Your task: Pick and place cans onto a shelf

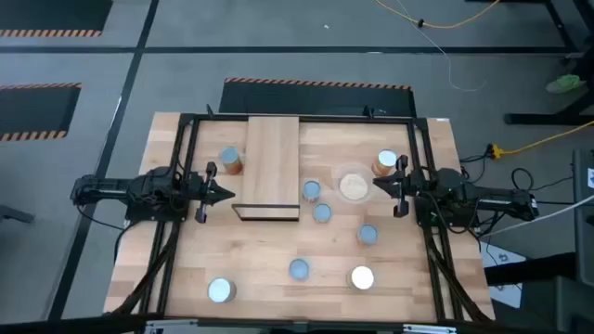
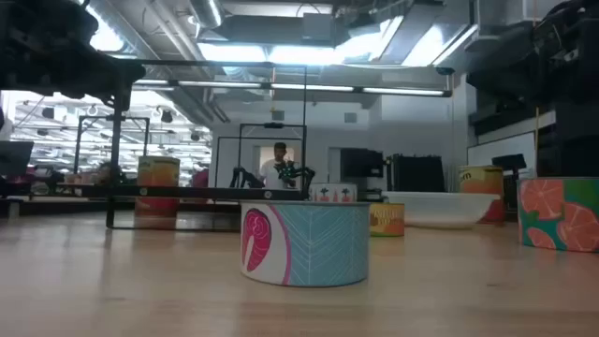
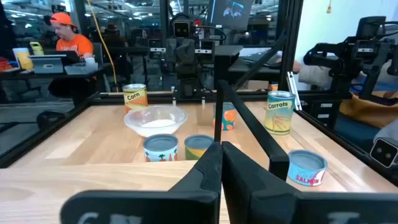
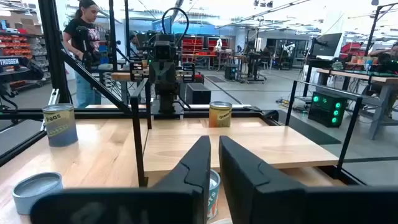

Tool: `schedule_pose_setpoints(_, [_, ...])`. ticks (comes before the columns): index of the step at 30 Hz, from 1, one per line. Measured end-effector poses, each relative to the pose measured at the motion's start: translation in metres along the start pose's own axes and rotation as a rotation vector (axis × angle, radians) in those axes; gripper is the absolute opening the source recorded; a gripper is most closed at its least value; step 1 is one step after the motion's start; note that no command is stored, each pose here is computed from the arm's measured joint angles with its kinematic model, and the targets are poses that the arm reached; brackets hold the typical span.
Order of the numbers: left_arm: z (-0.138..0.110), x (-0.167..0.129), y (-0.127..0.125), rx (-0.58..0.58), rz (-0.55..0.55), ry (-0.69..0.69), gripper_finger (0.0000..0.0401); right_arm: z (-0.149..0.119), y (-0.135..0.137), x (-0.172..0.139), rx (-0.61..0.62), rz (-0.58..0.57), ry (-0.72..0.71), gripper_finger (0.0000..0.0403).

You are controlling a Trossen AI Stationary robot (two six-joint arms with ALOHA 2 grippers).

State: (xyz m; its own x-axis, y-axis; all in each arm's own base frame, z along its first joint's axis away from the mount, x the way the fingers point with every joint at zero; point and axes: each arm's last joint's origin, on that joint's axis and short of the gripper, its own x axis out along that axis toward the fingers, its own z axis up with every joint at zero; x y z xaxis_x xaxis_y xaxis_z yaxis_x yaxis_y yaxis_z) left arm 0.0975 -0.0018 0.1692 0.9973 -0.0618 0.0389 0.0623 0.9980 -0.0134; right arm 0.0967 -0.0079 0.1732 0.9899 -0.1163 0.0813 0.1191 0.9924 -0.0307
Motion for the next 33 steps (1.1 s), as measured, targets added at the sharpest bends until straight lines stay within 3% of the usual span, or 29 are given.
schedule_pose_setpoints(33, [-0.0012, 0.0, 0.0001, -0.002, 0.002, 0.011, 0.0, 0.0, 0.0, 0.0, 0.0, 0.0, 0.0, 0.0039])
